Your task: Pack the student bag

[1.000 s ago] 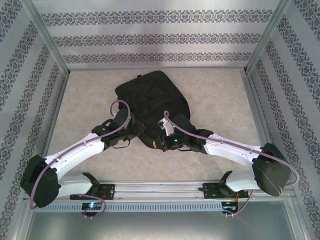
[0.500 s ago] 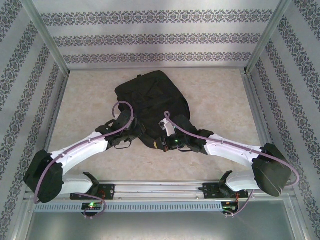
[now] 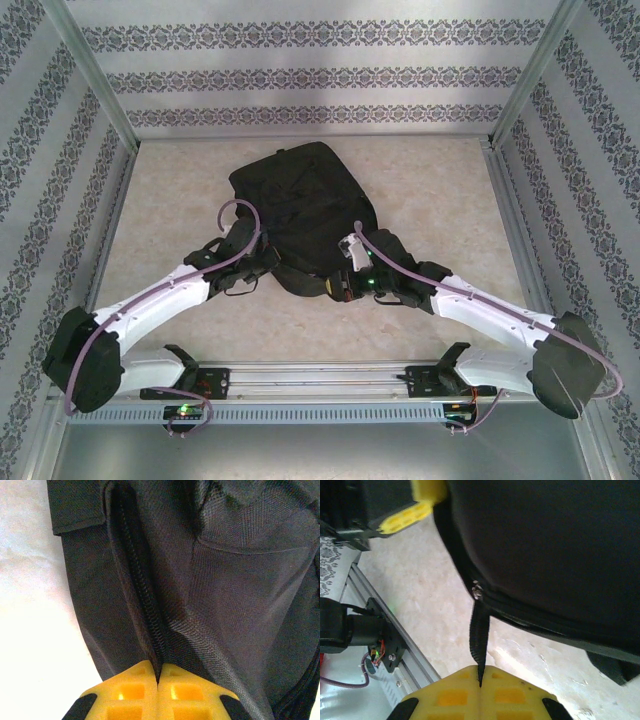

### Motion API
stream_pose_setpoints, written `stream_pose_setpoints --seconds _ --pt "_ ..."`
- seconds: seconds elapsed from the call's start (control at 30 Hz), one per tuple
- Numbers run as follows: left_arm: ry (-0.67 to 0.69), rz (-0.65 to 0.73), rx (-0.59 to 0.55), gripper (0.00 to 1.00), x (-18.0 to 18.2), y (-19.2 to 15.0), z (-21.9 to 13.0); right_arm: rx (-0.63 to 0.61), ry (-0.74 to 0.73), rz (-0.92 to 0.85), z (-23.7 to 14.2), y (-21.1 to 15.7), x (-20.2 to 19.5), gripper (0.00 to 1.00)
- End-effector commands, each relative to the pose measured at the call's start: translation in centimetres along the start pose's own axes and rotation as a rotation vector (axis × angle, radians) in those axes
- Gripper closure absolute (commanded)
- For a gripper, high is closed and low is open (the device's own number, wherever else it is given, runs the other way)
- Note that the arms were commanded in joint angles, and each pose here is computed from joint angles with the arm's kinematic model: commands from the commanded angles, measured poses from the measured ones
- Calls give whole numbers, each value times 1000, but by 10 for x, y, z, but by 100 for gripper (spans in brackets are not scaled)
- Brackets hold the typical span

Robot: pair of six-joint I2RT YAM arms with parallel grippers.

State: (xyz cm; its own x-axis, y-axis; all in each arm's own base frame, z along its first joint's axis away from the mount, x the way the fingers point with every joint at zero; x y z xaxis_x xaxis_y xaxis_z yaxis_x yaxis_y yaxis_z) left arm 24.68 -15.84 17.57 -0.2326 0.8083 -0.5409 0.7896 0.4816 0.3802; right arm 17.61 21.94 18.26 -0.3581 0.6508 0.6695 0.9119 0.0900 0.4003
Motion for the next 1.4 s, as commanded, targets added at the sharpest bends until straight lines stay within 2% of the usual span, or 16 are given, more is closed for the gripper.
stream_pose_setpoints --seconds 0.0,0.57,0.77,1.03,1.13,1.27,1.37 --pt "48 21 -39 100 12 5 -6 29 -20 22 -4 -8 -6 100" --pt "97 58 -44 100 37 7 -23 -20 -179 50 -22 4 -29 100" --pt "105 130 -18 100 36 7 -25 -6 -45 0 -26 12 -6 100" --pt "197 264 -33 100 37 16 -39 21 -250 -40 -35 22 -14 100" --pt "220 285 -3 100 40 14 -36 29 -303 -41 -36 26 -16 100" --pt "230 293 15 100 41 12 -34 85 -168 -72 -28 27 3 100" --pt "184 283 44 86 34 10 -35 123 -26 -101 -16 26 29 100"
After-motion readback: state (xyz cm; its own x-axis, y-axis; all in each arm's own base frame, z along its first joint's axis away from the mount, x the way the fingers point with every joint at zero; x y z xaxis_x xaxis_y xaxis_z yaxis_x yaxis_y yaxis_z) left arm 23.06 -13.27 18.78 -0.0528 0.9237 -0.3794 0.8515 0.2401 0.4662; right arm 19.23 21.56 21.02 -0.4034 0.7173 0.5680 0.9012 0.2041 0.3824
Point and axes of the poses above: each hand's point on the last joint's axis, 136 mm out from that joint toward the fingers, its own z axis out along the fingers, its own x axis along the line the jaws close on, y = z × x, the point moved 7 cm from there along -z, back along the fingers, and after that the axes turned 4 degrees about z, right-handed, at the moved point
